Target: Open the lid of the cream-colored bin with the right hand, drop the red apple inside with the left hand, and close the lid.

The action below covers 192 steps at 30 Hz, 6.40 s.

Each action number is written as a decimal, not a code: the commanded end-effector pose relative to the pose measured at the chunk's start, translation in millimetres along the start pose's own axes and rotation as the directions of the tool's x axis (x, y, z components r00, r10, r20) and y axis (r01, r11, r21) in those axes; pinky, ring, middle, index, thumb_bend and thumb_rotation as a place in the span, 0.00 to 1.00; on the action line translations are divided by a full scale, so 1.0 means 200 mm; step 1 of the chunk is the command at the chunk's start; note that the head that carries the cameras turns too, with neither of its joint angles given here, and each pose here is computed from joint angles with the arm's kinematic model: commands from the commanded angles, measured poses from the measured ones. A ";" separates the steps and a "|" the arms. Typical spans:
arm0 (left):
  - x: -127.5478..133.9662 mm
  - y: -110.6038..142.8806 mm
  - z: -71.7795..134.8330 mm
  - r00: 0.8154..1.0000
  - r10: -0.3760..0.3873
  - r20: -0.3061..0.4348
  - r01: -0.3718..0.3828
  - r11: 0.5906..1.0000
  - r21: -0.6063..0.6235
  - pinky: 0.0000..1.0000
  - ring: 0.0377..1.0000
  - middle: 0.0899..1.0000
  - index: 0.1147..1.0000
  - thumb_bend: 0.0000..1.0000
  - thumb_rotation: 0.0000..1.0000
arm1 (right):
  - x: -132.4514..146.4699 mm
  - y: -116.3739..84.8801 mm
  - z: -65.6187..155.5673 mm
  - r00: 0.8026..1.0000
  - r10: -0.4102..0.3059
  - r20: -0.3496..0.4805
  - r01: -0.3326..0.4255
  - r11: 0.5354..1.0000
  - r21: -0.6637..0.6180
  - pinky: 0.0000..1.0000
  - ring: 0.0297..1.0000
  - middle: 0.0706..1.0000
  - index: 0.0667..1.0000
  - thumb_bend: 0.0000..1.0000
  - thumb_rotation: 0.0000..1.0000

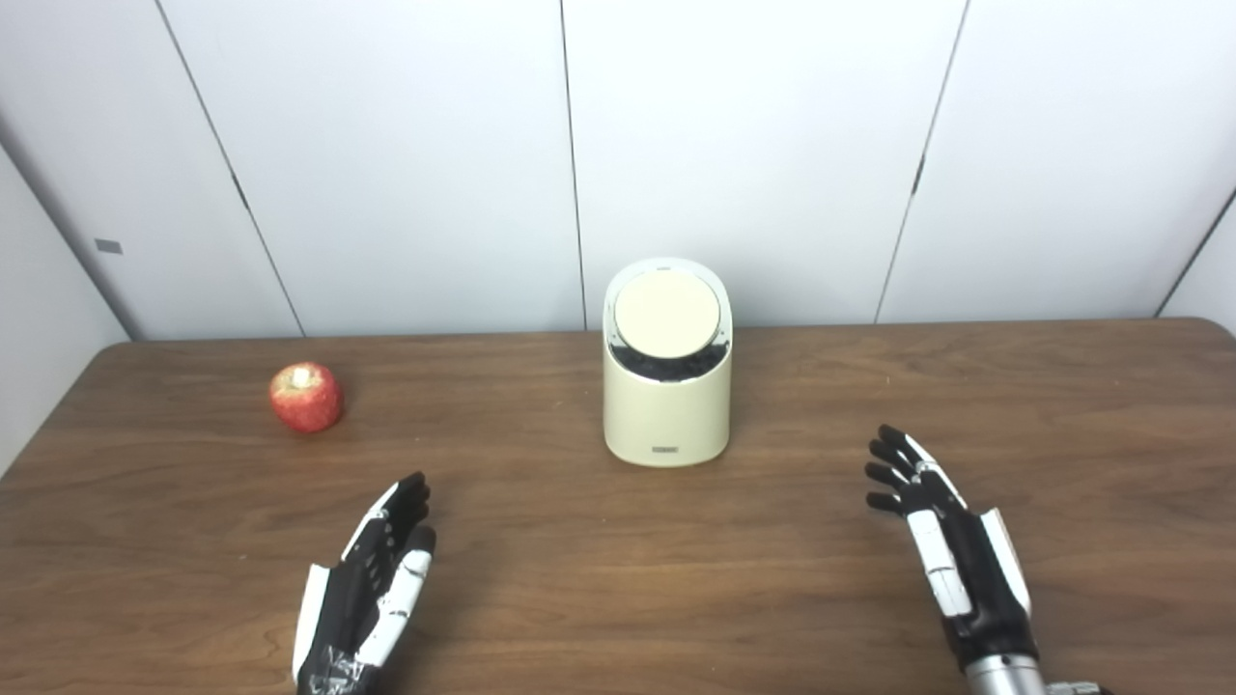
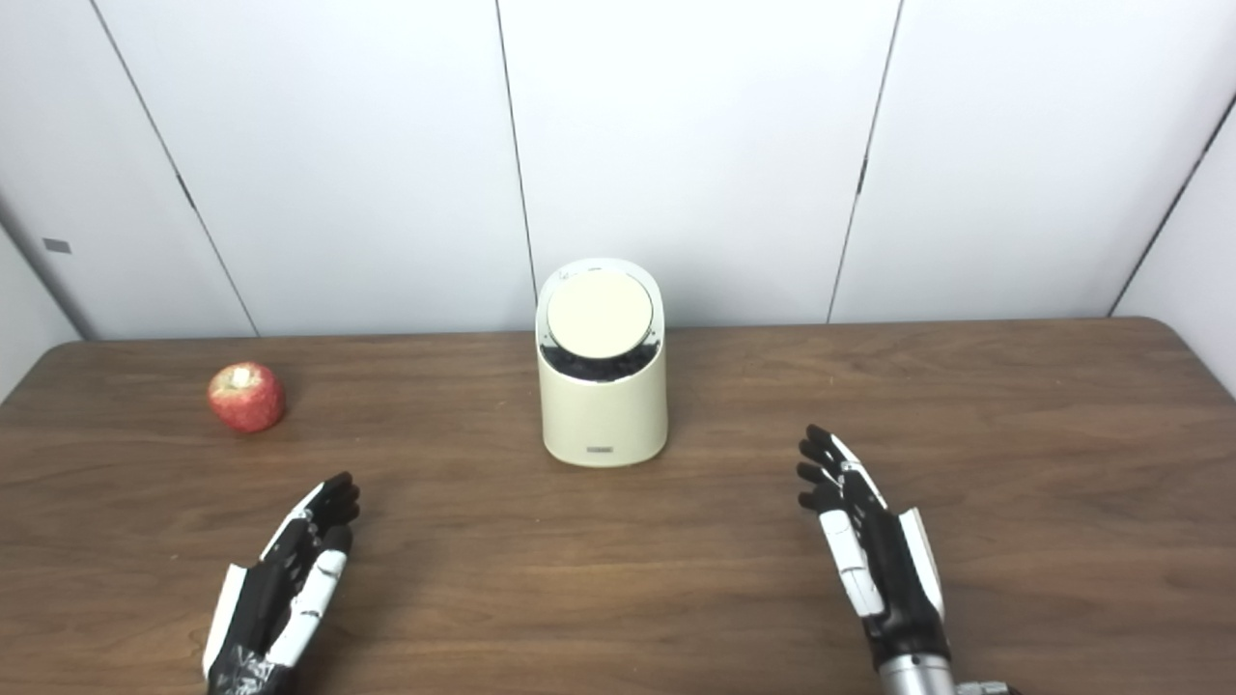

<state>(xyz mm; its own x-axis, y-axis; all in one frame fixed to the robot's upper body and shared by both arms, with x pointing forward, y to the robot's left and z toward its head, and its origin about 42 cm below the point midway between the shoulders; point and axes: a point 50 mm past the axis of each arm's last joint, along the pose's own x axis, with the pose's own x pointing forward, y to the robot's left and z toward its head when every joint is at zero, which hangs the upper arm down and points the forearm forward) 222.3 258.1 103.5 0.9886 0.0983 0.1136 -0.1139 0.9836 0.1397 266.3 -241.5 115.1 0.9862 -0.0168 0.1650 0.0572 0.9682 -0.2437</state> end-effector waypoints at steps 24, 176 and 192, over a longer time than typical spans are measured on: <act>-0.08 -0.01 -0.08 0.998 0.014 -0.059 -0.017 0.998 -0.054 0.90 0.89 0.89 0.90 0.44 0.64 | -0.01 0.00 0.02 0.999 0.024 -0.022 -0.022 0.996 0.091 0.77 0.86 0.90 0.92 0.49 0.79; -0.08 -0.05 -0.09 0.997 0.034 -0.063 -0.041 0.994 -0.103 0.88 0.87 0.87 0.89 0.42 0.58 | 0.37 -0.22 0.22 0.997 0.071 -0.029 -0.066 0.988 0.137 1.00 1.00 0.99 0.97 0.57 1.00; 0.04 0.05 0.16 0.982 0.179 0.054 -0.183 0.981 0.070 0.77 0.83 0.84 0.86 0.52 0.36 | 0.30 -0.30 0.12 0.997 0.006 -0.073 0.011 0.974 0.228 0.98 0.98 0.98 0.96 0.51 1.00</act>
<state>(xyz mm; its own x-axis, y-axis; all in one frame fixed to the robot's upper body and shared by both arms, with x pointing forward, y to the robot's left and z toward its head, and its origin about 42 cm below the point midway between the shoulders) 222.3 258.4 119.9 0.9631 0.2400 0.1220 -0.2584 0.9512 0.1689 314.3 -297.1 142.8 0.9995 -0.0271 0.0143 0.0276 0.9989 -0.0388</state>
